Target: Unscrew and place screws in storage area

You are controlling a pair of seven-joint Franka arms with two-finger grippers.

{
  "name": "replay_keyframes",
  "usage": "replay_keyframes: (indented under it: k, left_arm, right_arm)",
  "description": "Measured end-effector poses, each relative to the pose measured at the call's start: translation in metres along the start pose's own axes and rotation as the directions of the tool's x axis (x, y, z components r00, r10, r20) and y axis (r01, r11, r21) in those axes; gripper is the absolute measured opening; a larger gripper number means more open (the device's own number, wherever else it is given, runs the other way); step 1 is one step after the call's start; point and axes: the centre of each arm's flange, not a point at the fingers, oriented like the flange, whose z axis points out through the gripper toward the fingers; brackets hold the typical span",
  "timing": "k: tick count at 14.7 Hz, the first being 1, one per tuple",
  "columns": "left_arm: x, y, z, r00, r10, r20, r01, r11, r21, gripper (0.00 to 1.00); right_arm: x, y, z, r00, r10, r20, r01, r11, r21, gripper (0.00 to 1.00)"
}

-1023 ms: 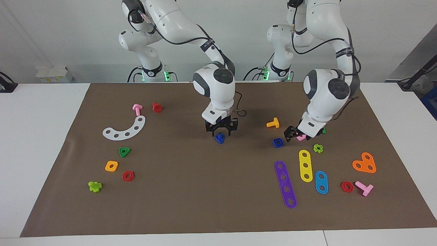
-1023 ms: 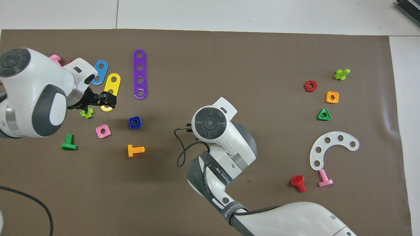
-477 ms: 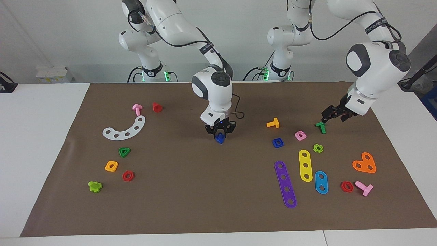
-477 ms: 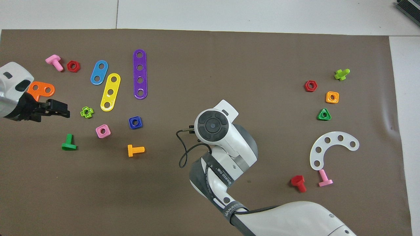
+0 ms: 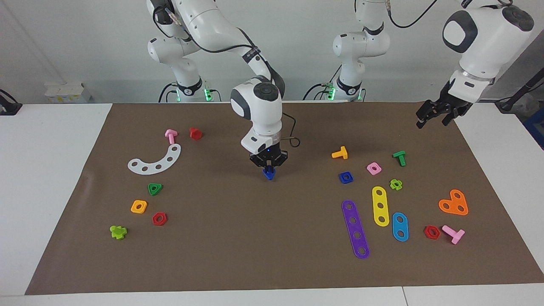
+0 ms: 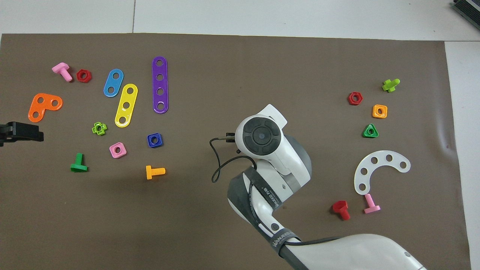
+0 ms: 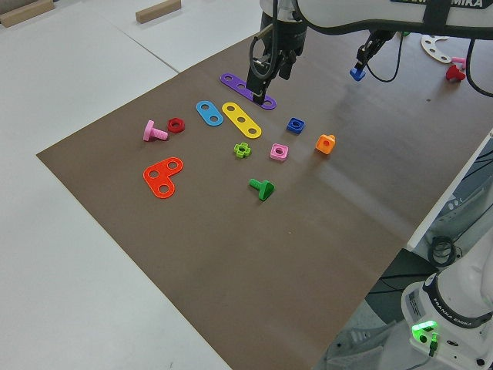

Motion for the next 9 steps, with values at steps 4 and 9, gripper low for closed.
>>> replay_keyframes:
  k: [4, 9]
  left_arm:
    - [-0.001, 0.014, -0.023, 1.000, 0.031, 0.000, -0.031, 0.999, 0.022, 1.00]
    - [0.001, 0.028, -0.030, 0.998, 0.056, -0.023, -0.055, 0.998, 0.026, 1.00]
  right_arm:
    - [0.019, 0.083, -0.022, 1.000, 0.025, -0.008, -0.025, 0.999, -0.020, 0.19]
    - [0.029, 0.176, -0.032, 1.000, 0.010, 0.002, -0.010, 0.999, -0.049, 0.19]
